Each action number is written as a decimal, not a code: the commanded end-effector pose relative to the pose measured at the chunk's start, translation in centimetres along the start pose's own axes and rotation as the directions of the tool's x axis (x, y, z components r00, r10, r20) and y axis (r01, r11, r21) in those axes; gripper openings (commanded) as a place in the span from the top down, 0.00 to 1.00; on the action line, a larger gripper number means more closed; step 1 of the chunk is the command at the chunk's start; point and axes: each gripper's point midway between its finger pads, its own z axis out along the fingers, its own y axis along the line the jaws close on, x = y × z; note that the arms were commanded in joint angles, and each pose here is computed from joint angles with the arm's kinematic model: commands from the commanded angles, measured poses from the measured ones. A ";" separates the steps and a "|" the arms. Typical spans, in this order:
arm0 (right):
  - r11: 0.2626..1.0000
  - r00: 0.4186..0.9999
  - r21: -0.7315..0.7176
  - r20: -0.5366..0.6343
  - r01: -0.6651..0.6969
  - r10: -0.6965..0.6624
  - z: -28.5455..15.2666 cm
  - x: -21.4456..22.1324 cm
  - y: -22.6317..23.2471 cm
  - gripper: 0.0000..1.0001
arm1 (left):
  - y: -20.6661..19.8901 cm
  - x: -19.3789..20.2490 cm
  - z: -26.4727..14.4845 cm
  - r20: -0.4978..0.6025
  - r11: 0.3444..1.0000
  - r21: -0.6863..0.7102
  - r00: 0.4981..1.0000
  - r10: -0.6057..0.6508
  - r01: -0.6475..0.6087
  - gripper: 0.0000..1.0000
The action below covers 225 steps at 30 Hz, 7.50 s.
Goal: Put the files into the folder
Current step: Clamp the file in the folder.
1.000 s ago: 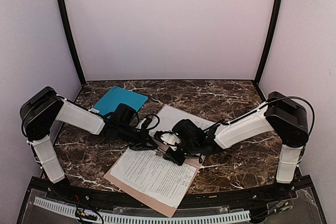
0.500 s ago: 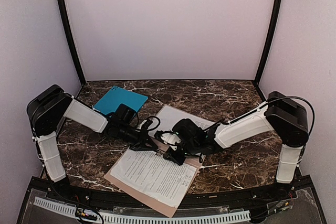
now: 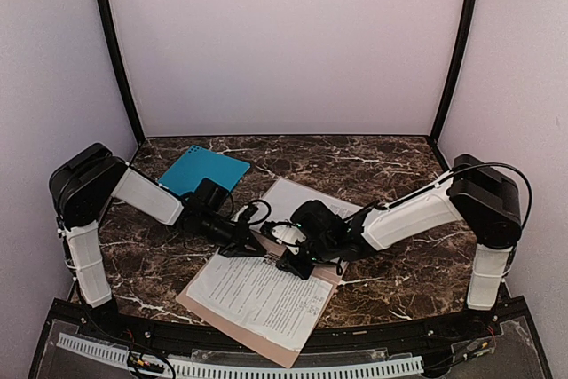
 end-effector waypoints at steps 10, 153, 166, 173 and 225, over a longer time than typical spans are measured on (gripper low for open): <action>1.000 0.958 0.028 -0.285 -0.001 0.009 1.4 8.2 -0.8 0.78 | 16.2 14.5 -3.2 -0.177 0.712 -0.675 0.895 -0.409 0.192 0.99; 0.998 0.963 -0.002 -0.262 0.065 -0.063 1.3 8.4 -0.1 0.80 | 18.5 13.8 -7.3 -0.339 0.404 -0.905 0.800 -0.495 -0.133 0.99; 0.997 0.960 0.008 -0.271 0.082 -0.077 1.1 8.7 -0.1 0.80 | 18.9 15.4 -7.6 -0.357 0.393 -0.904 0.799 -0.484 -0.166 0.99; 0.992 0.960 0.006 -0.253 0.123 -0.118 0.8 8.2 0.6 0.75 | 18.8 16.0 -8.1 -0.391 0.394 -0.897 0.772 -0.501 -0.198 0.99; 0.994 0.963 -0.058 -0.249 0.089 -0.100 1.3 8.7 1.6 0.78 | 4.2 -1.3 -3.6 -0.138 0.761 -0.646 0.990 -0.031 -0.066 0.99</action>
